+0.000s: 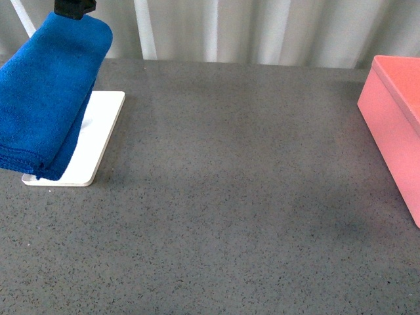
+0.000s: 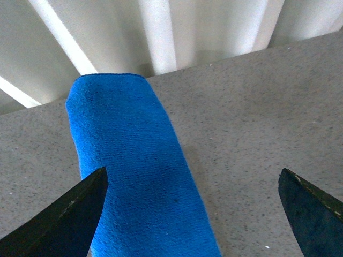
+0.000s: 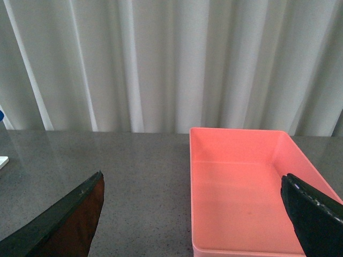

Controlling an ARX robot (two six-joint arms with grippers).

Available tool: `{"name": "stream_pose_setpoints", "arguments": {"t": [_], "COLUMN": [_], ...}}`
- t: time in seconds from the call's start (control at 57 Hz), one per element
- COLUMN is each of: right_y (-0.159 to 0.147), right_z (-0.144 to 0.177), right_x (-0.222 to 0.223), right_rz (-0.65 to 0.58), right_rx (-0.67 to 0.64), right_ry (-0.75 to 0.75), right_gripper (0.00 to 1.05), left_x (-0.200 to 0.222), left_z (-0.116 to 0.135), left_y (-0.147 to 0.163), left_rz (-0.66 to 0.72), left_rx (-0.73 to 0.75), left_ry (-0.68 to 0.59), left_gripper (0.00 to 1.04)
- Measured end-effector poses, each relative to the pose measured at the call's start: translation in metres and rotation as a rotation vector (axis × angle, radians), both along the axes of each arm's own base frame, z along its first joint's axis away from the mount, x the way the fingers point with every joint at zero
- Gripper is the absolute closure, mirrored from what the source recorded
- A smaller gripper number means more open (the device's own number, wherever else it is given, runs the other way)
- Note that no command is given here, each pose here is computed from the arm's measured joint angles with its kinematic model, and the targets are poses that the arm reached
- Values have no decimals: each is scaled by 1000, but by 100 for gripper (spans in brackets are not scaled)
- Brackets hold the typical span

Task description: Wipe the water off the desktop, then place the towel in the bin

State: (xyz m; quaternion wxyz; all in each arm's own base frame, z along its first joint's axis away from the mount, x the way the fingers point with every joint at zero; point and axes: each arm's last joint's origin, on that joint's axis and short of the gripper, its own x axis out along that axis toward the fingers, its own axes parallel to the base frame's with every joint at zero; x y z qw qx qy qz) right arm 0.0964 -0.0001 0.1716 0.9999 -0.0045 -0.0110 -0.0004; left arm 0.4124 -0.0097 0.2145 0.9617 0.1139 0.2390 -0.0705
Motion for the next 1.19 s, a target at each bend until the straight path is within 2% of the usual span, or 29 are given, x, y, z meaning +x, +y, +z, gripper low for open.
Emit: {"name": "stream_pose_setpoints", "arguments": {"t": [0.386, 0.719, 1.087, 1.139, 1.192], "right_y": [0, 0, 0, 0, 0], "right_z": [0, 0, 0, 0, 0], "right_x": [0, 0, 0, 0, 0], "right_rz": [0, 0, 0, 0, 0], "right_rx": [0, 0, 0, 0, 0], "right_ry": [0, 0, 0, 0, 0], "right_gripper": [7, 7, 7, 7, 7], "left_x": [41, 44, 46, 45, 45], "left_z": [-17, -26, -45, -48, -51], "left_y": [23, 22, 28, 29, 29], "left_rz": [118, 86, 120, 123, 125], "left_rx": [92, 19, 31, 36, 36], "left_ry": [136, 198, 228, 232, 236], "left_gripper": [7, 7, 7, 11, 22]}}
